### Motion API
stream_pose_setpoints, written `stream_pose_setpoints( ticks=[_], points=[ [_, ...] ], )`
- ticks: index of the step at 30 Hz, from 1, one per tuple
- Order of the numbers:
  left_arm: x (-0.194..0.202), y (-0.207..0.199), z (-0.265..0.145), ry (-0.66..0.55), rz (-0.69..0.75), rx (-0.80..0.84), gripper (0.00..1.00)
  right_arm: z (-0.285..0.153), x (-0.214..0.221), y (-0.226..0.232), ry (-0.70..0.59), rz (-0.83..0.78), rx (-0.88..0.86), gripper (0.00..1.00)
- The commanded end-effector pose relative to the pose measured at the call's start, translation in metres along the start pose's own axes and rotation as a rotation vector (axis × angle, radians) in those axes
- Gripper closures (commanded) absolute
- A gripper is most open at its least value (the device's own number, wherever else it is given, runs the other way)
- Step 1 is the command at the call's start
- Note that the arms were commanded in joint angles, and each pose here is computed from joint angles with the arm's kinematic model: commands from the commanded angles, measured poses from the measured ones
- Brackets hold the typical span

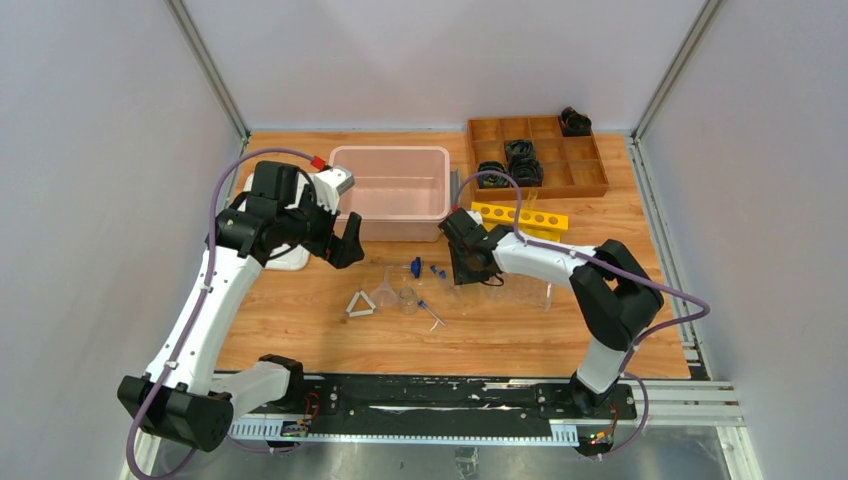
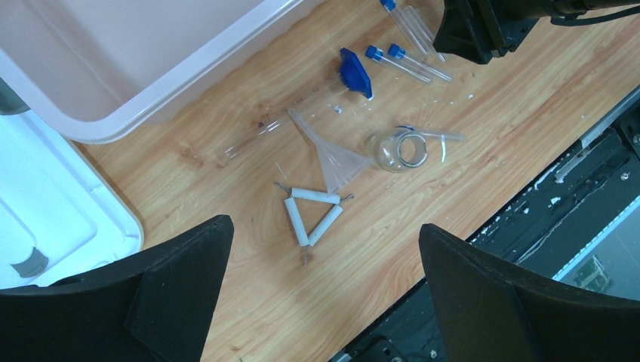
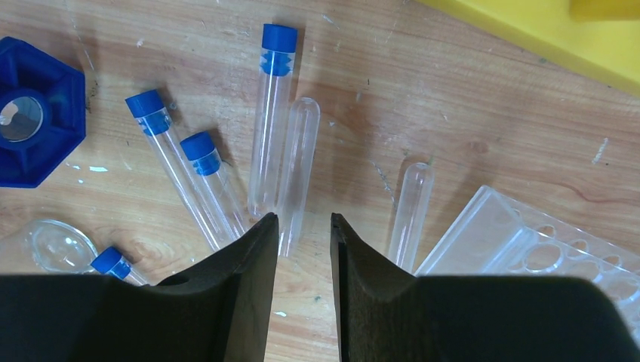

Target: Organize the chemistry lab equipment

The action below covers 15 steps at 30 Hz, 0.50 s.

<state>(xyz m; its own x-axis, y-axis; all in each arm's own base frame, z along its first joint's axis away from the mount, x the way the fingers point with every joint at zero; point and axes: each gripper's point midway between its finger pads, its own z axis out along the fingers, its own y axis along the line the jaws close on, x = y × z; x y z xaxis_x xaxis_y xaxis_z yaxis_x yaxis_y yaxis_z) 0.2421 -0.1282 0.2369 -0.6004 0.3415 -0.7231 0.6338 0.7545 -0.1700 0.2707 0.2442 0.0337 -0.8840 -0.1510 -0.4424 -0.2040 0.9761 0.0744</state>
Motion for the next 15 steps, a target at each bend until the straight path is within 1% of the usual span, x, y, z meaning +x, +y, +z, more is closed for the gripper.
stream_pose_setpoints(
  ticks=[1, 7, 9, 10, 13, 15],
  points=[
    [-0.010, -0.002, -0.004, -0.022, 0.021, 0.006, 0.00, 0.007, -0.006, -0.002, -0.005, 0.007, 0.018, 0.65],
    [-0.013, -0.001, -0.004, -0.026, 0.026, 0.004, 0.00, 0.014, -0.004, -0.002, 0.020, 0.004, 0.036, 0.65],
    [-0.015, -0.002, -0.005, -0.032, 0.029, 0.010, 0.00, 0.016, -0.002, -0.003, 0.026, 0.006, 0.040, 0.68],
    [-0.015, -0.003, -0.005, -0.033, 0.030, 0.014, 0.00, 0.016, -0.001, -0.004, 0.029, 0.005, 0.043, 0.71],
    [-0.016, -0.004, -0.005, -0.035, 0.031, 0.023, 0.00, 0.010, -0.001, -0.006, 0.024, 0.009, 0.044, 0.87],
    [-0.017, -0.005, -0.005, -0.037, 0.038, 0.032, 0.00, 0.001, -0.002, -0.007, 0.014, 0.009, 0.038, 0.95]
  ],
)
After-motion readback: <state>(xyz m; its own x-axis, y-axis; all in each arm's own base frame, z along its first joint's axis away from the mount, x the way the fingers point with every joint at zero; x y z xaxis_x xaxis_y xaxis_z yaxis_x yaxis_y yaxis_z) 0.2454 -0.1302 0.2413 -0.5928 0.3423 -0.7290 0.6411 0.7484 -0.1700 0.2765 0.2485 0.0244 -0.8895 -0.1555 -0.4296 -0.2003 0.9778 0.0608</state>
